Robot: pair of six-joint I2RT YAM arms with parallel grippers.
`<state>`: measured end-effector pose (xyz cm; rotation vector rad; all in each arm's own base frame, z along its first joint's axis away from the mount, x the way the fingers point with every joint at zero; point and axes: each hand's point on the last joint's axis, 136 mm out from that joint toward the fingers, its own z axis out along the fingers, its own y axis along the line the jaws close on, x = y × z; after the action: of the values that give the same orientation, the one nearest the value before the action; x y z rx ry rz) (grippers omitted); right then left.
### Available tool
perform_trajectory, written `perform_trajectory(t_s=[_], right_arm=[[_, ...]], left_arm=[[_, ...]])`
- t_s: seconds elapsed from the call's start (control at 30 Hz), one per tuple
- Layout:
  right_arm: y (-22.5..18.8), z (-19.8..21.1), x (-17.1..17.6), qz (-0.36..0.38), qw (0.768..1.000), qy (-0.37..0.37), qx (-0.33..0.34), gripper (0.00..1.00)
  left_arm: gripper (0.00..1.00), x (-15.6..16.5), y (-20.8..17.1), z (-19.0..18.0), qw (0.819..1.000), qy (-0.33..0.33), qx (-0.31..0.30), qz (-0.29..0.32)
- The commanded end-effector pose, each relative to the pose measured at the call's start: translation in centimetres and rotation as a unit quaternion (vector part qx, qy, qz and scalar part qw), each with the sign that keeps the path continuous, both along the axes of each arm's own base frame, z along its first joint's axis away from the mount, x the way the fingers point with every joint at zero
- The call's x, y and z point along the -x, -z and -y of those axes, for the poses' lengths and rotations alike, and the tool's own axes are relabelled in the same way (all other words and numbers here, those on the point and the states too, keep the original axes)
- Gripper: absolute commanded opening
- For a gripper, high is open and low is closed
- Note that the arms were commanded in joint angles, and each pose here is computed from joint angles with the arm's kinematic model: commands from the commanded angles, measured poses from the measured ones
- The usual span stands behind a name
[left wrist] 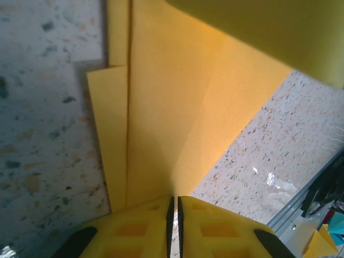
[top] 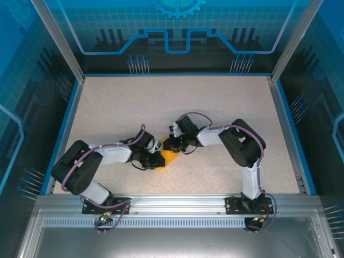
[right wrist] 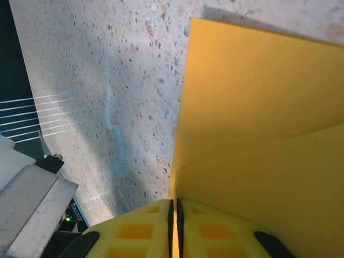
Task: Fold a paper plane with a square sheet of paper (pick it up from the middle)
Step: Fourth fold the wing at the center of the table.
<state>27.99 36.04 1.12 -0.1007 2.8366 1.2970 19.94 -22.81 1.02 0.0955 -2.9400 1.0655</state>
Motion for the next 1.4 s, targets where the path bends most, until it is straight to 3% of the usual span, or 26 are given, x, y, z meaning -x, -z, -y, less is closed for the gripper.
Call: perform_trajectory(t_s=[0.0,0.4,0.57,0.8,0.97,1.37], right_arm=[[8.5,5.0,3.3,-0.066,0.987,0.019,0.146,0.14],[9.2,5.4,3.5,-0.073,0.985,0.019,0.157,0.14],[9.3,5.1,3.4,-0.075,0.986,0.021,0.150,0.14],[8.7,4.9,3.1,-0.074,0.986,0.024,0.151,0.14],[8.5,4.7,3.1,-0.073,0.987,0.023,0.144,0.14],[7.6,4.0,2.8,-0.067,0.990,0.024,0.125,0.14]], left_arm=[[0.15,3.7,3.1,-3.0,0.997,-0.005,-0.064,-0.052],[0.16,6.5,1.8,-4.5,0.996,-0.019,-0.056,-0.063],[0.17,3.8,-2.8,-3.6,0.999,-0.014,-0.013,0.037],[0.17,-1.2,-8.0,-0.6,0.993,-0.016,0.048,0.107],[0.14,-3.4,-6.4,0.5,0.992,-0.020,0.051,0.113],[0.08,-3.2,0.2,-1.0,0.997,-0.026,-0.018,0.077]])
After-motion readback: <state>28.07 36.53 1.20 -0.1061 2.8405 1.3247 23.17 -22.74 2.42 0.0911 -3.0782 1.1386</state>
